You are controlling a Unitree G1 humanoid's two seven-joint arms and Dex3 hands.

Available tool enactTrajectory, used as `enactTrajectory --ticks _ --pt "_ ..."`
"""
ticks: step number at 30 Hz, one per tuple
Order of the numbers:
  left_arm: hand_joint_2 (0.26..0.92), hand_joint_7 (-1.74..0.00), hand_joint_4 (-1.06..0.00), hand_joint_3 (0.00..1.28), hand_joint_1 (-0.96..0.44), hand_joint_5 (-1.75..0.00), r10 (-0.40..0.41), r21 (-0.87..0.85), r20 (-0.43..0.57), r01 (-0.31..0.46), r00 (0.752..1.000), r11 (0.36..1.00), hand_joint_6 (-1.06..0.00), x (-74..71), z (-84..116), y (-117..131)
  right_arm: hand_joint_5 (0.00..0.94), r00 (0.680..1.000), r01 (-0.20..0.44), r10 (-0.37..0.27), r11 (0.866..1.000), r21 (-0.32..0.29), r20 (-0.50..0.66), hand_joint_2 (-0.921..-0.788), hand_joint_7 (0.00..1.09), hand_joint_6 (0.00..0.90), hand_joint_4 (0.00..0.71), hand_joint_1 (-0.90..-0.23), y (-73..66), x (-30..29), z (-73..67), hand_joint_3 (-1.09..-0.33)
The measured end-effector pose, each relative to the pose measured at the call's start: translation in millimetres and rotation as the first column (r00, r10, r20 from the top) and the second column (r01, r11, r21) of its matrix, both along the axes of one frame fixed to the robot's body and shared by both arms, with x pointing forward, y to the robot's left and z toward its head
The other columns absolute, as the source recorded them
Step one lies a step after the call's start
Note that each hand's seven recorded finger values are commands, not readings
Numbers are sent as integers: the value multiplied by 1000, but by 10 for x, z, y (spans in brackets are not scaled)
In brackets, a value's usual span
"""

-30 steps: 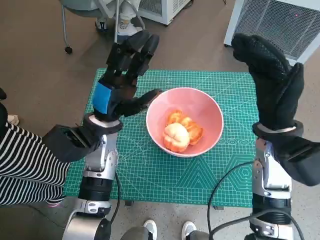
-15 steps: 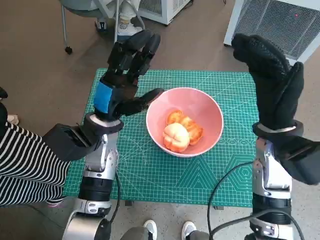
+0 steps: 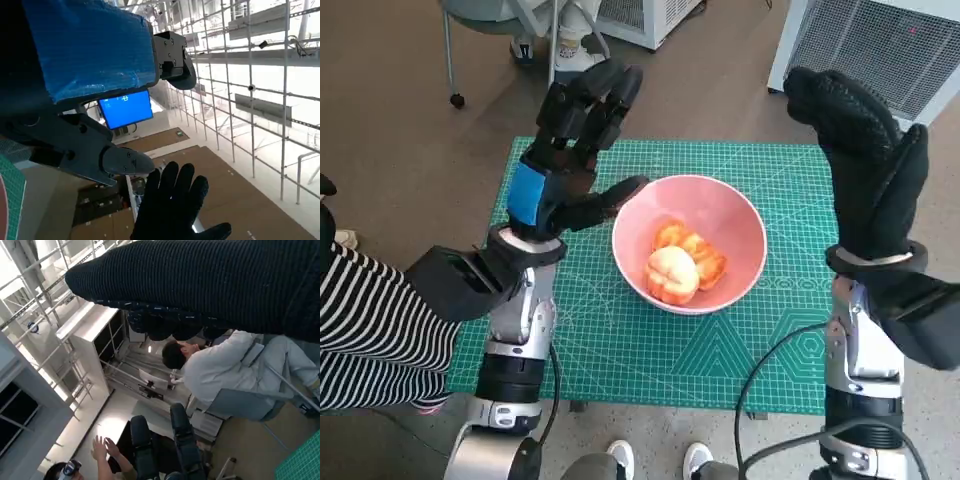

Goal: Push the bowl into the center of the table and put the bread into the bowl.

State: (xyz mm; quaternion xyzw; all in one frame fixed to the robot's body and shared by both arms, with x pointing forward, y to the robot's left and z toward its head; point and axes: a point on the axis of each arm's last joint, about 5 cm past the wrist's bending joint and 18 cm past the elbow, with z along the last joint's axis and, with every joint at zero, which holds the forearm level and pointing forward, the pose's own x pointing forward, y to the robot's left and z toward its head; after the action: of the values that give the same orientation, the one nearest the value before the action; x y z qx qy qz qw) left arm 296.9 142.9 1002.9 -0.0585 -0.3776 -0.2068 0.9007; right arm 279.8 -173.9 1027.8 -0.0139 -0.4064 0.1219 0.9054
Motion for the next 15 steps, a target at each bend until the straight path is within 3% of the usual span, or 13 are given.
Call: enactTrajectory --ticks 15 --pt "881 -698 -234 230 -118 -39 -3 3 -1 3 1000 1000 1 1 0 2 1 1000 1 -1 1000 -3 2 -921 386 146 206 -688 -5 0 1 -724"
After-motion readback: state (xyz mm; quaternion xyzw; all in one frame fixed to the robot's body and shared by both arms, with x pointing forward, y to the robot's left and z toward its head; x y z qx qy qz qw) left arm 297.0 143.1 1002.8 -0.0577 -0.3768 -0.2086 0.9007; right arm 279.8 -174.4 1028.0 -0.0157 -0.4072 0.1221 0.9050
